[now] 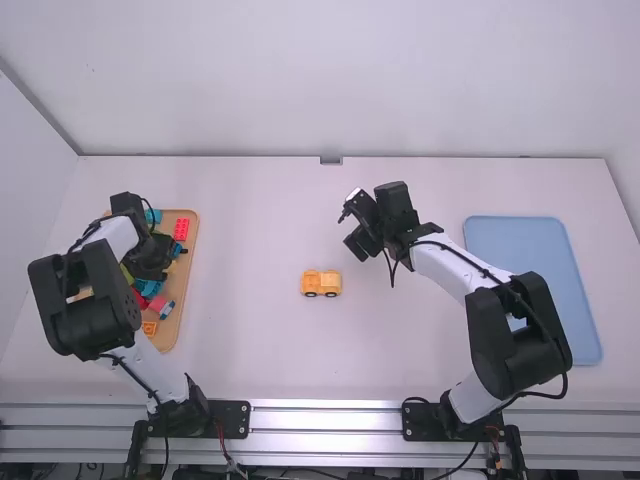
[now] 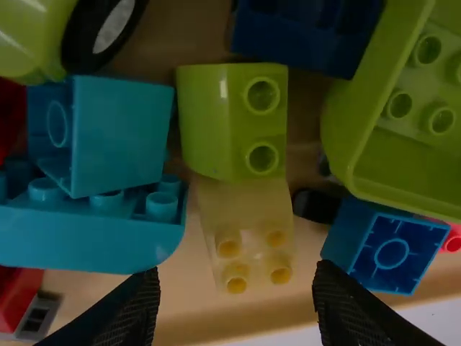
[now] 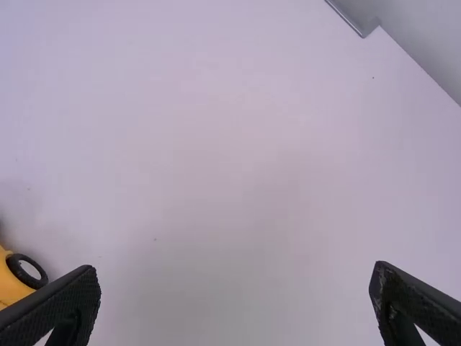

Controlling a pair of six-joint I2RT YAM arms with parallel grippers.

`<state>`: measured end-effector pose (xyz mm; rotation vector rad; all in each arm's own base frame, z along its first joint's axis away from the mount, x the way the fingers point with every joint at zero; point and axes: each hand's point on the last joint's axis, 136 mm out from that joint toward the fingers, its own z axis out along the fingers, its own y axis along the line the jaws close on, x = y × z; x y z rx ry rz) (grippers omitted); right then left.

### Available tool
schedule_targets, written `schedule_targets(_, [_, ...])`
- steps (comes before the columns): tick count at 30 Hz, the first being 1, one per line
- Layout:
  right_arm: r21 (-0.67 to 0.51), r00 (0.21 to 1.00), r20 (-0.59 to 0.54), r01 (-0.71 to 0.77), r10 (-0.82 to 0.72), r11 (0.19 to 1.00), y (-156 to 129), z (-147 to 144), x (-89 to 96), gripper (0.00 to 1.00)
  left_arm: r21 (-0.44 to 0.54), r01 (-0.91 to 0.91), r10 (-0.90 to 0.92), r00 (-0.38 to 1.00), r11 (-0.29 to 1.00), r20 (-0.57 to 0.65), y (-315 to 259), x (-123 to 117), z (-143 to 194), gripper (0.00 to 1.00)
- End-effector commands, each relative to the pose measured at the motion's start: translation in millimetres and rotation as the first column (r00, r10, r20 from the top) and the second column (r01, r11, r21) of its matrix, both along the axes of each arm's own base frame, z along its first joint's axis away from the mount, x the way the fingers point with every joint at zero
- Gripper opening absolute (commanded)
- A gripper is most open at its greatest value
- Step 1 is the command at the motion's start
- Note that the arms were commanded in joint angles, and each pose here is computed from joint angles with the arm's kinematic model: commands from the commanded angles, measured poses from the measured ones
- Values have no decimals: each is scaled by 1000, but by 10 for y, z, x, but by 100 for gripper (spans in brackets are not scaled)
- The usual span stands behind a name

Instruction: Assemble lego blocks to make yellow taxi

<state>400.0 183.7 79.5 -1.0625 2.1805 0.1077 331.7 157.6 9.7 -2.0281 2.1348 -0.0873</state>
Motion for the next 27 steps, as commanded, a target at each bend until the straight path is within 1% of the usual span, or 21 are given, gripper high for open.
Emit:
schedule_targets(1, [0,1000,2,8,-8,1000,-22,14,-7,99,0,-6,6,1000,1000,-23,-30,-86,-74,53])
schedule_targets(11, [1,1000,5,9,-9,1000,-23,19,-1,99,5,0,0,1000,1000,-11,-64,-101,-169,52])
schedule_targets(17, [1,1000,6,8,-8,1000,-18,20,-1,98,6,-2,2,1000,1000,5,-76,-106,-232,53])
schedule_targets(19, [1,1000,5,8,-8,1000,-19,19,-2,99,7,3,-3,1000,1000,7,-76,-102,-233,52])
schedule_targets(21, [1,1000,5,8,-8,1000,-18,19,-2,99,6,2,-2,1000,1000,8,-76,-100,-233,49])
schedule_targets(24, [1,1000,4,10,-10,1000,-26,18,0,98,8,2,-2,1000,1000,11,-70,-93,-230,35])
schedule_targets(26, [-1,1000,2,10,-10,1000,-28,13,-5,98,14,0,0,1000,1000,8,-61,-98,-231,33])
schedule_targets(27, [-1,1000,0,9,-9,1000,-26,11,-9,98,16,0,0,1000,1000,9,-58,-95,-230,28])
